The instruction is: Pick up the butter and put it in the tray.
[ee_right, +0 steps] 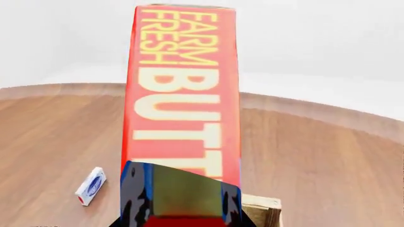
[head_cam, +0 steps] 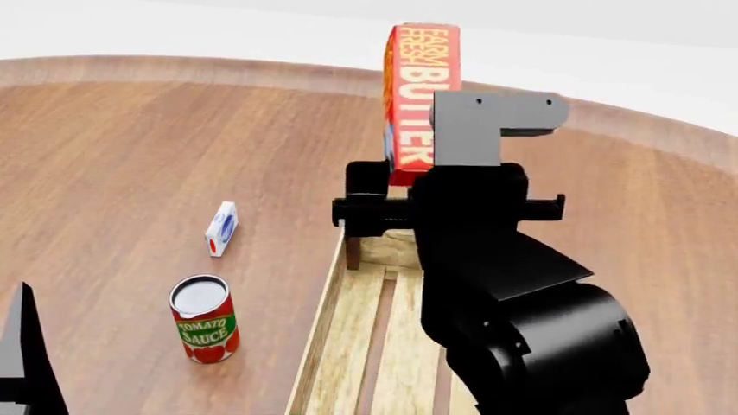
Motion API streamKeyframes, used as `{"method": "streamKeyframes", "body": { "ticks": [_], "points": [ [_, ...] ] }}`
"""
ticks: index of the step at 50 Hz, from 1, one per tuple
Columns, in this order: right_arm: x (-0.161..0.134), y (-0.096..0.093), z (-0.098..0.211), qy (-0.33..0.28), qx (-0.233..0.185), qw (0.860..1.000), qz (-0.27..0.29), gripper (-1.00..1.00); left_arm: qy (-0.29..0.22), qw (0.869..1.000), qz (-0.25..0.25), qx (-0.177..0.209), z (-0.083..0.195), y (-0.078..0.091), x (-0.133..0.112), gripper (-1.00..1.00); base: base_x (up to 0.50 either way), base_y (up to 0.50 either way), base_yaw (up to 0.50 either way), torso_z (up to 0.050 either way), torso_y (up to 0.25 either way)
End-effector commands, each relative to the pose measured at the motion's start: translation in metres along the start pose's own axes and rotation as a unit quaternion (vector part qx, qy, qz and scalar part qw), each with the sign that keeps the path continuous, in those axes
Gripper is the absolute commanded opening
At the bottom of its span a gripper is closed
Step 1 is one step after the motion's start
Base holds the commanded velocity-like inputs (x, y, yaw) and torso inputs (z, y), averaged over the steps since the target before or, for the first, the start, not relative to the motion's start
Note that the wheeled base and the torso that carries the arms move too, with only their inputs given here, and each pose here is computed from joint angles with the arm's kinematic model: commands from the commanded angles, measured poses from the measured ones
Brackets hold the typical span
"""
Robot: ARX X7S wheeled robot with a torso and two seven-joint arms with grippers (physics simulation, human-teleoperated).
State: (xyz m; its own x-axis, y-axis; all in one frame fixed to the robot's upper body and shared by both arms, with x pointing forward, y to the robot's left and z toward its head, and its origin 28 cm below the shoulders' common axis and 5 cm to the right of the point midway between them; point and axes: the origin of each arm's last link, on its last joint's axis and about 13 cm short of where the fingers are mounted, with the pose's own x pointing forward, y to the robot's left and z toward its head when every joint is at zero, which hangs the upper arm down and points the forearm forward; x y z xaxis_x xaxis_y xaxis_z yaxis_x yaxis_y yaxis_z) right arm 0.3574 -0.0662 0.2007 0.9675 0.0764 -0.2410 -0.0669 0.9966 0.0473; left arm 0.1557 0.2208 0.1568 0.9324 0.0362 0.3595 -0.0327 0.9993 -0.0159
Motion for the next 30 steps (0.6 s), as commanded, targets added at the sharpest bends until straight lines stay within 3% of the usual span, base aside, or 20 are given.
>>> {"method": "streamKeyframes", "body": {
  "ticks": [1,11,15,23,30],
  "points": [
    [0.017,0.014,0.017,0.045,0.042,0.998,-0.03,-1.0,0.003,1.0,0.0,-0.001,-0.001,0.0,0.0,1.0,0.0,0.0,0.0,0.0,0.01],
    [0.025,0.019,0.03,0.071,0.094,0.992,-0.05,-1.0,0.004,1.0,-0.001,-0.001,-0.003,0.0,0.0,1.0,0.0,0.0,0.0,0.001,0.001],
    [0.03,0.022,0.029,0.118,0.078,0.987,-0.076,-1.0,0.004,1.0,-0.001,-0.002,-0.004,0.0,0.0,1.0,0.0,0.0,0.0,0.0,0.003],
    [0.035,0.027,0.028,0.172,0.12,0.975,-0.075,-1.0,0.006,1.0,-0.003,-0.002,-0.005,-0.001,0.0,1.0,0.0,0.0,0.0,0.0,0.001],
    [0.038,0.031,0.021,0.189,0.122,0.971,-0.077,-1.0,0.007,1.0,-0.003,-0.002,-0.006,-0.001,0.0,1.0,0.0,0.0,0.0,0.001,0.001]
  ]
}}
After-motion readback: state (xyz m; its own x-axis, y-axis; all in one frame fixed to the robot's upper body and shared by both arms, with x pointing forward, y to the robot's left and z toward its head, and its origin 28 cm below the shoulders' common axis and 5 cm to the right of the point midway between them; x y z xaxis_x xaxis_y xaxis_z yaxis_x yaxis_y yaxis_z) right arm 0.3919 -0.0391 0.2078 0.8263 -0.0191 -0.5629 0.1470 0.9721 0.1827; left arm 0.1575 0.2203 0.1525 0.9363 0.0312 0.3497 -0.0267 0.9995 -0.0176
